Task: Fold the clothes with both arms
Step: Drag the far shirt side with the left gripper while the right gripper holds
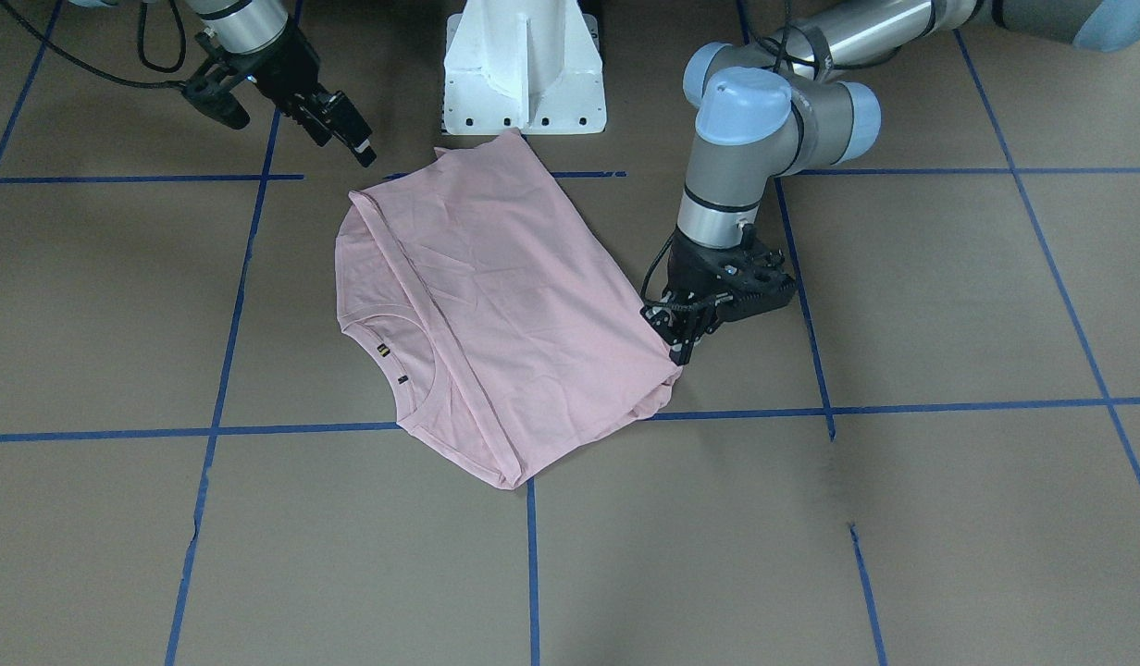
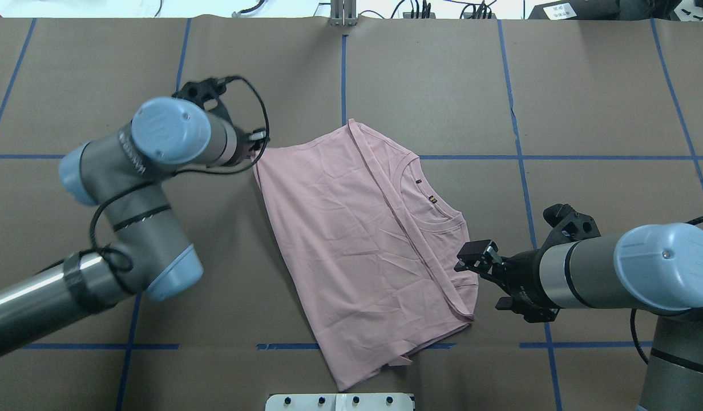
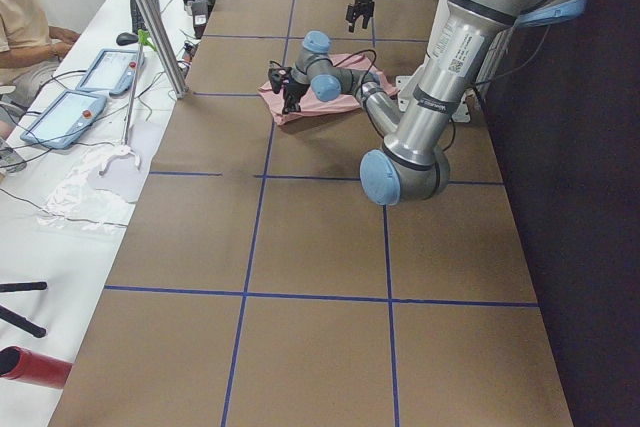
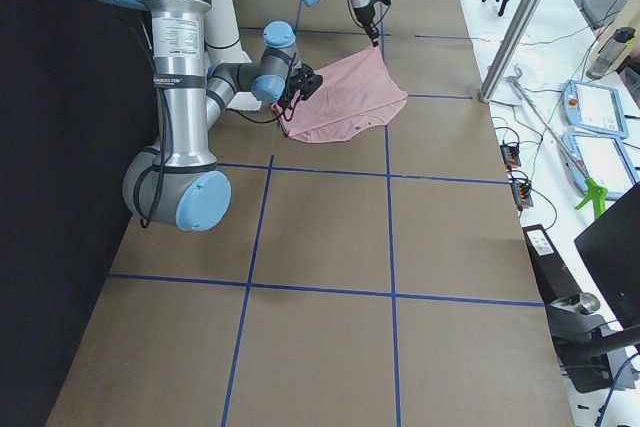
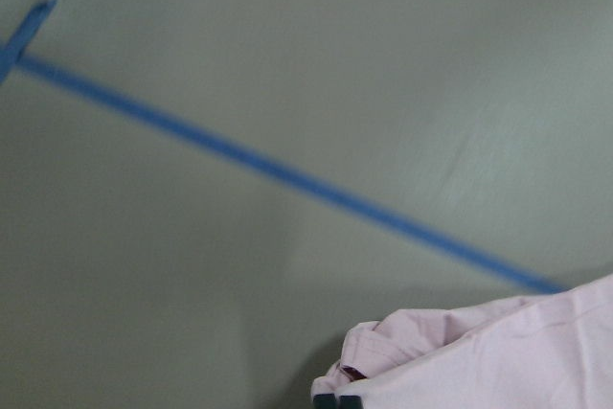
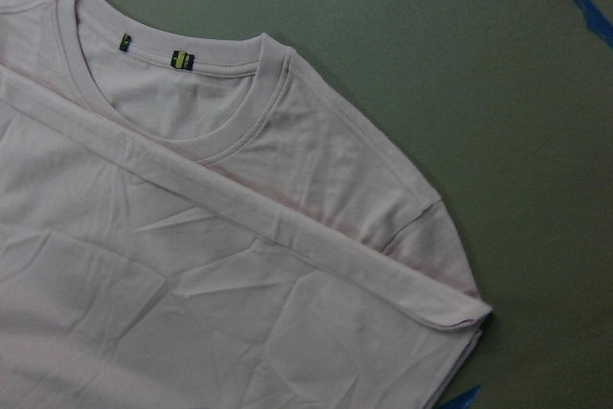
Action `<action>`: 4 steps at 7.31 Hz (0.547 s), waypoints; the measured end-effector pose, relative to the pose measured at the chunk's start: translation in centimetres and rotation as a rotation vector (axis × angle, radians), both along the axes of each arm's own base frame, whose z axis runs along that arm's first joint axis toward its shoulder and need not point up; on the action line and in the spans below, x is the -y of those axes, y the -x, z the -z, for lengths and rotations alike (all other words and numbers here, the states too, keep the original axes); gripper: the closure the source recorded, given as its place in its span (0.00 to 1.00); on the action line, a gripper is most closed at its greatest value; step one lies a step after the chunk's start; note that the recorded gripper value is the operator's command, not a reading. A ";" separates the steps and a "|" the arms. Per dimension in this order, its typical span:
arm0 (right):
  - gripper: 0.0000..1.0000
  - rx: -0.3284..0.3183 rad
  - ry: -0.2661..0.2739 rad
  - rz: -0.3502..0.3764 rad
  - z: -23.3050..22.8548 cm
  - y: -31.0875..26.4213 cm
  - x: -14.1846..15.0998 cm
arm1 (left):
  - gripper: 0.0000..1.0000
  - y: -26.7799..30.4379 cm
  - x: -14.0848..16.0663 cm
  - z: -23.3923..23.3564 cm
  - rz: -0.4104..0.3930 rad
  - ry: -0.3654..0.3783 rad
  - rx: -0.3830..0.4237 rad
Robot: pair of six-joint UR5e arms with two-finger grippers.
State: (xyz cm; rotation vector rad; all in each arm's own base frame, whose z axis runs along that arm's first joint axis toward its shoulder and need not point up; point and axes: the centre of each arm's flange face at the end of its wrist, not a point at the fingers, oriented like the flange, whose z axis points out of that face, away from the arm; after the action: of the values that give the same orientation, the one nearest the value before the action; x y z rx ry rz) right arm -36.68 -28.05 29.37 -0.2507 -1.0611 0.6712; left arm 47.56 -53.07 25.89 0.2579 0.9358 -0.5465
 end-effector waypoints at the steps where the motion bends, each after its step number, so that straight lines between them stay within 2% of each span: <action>1: 0.00 0.008 -0.004 -0.013 0.4 -0.3 0.5 | 1.00 -0.7 4.0 0.3 0.028 -0.028 -0.014; 3: 0.00 0.033 -0.016 -0.034 1.6 -0.6 1.4 | 1.00 -1.9 10.1 -0.9 0.050 -0.076 -0.008; 4: 0.00 0.039 -0.020 -0.042 2.0 -0.5 1.7 | 0.68 -2.2 12.4 -2.2 0.062 -0.095 -0.014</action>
State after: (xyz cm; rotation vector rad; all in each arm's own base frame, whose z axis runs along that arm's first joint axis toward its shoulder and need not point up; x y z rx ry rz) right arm -36.18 -29.75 27.41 -0.2252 -1.1128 0.6952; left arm 49.81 -65.48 28.05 0.3704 0.9708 -0.5618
